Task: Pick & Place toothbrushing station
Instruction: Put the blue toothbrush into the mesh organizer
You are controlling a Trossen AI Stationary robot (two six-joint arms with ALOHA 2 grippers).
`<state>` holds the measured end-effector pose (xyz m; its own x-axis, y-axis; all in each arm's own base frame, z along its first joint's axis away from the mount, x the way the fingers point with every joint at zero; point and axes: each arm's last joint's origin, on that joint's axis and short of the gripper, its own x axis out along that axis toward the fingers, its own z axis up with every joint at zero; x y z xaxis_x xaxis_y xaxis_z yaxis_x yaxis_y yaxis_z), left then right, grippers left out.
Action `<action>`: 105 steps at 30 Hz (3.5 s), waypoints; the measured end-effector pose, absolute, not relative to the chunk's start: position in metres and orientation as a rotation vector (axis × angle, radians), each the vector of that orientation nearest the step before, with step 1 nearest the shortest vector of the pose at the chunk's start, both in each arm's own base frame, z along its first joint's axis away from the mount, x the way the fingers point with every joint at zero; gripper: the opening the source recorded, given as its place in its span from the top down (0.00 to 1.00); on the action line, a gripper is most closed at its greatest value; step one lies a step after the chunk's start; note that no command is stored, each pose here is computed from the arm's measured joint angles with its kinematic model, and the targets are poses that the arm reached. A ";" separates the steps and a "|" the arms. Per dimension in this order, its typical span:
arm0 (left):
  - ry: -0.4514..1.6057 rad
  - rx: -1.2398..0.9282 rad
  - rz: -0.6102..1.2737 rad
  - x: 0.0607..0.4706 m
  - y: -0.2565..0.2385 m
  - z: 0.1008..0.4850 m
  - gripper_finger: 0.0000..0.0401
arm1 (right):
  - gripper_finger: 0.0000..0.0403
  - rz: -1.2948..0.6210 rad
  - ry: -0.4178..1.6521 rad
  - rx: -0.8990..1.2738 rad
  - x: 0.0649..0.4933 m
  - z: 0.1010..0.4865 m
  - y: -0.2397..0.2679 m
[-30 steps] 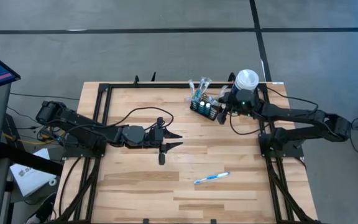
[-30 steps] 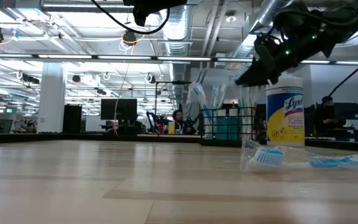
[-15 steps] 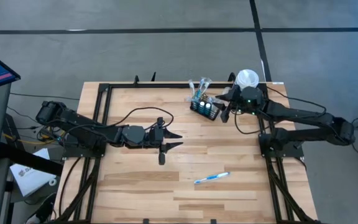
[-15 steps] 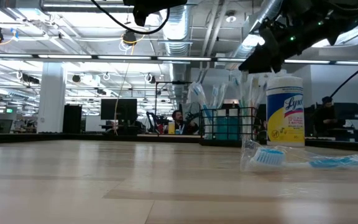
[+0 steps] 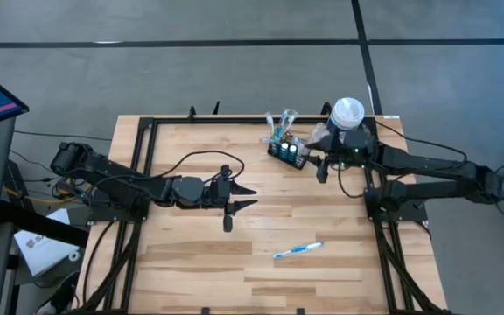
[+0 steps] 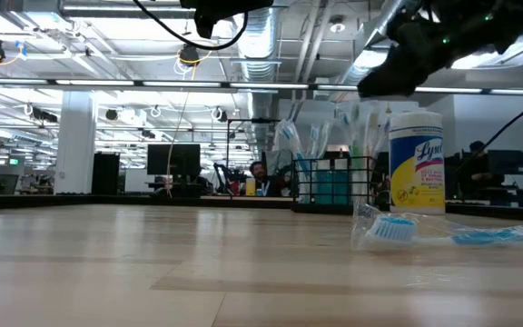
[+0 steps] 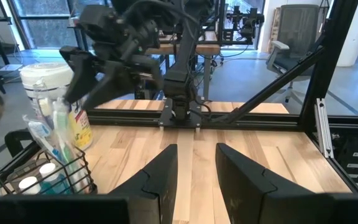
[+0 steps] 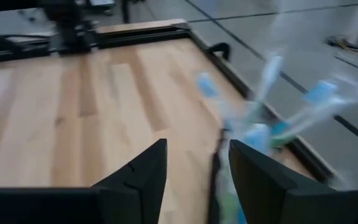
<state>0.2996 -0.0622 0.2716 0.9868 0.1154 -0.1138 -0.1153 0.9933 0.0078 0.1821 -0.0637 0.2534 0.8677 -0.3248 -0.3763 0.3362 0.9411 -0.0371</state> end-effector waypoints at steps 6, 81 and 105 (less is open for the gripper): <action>0.114 0.001 0.116 0.300 -0.062 0.272 0.74 | 0.63 -0.222 0.393 0.003 0.188 0.254 -0.040; 0.114 0.001 0.117 0.300 -0.062 0.272 0.74 | 0.99 0.063 1.145 0.020 0.211 0.135 0.121; 0.108 -0.001 0.117 0.300 -0.062 0.272 0.74 | 0.99 -0.170 0.587 -0.023 0.186 0.238 0.087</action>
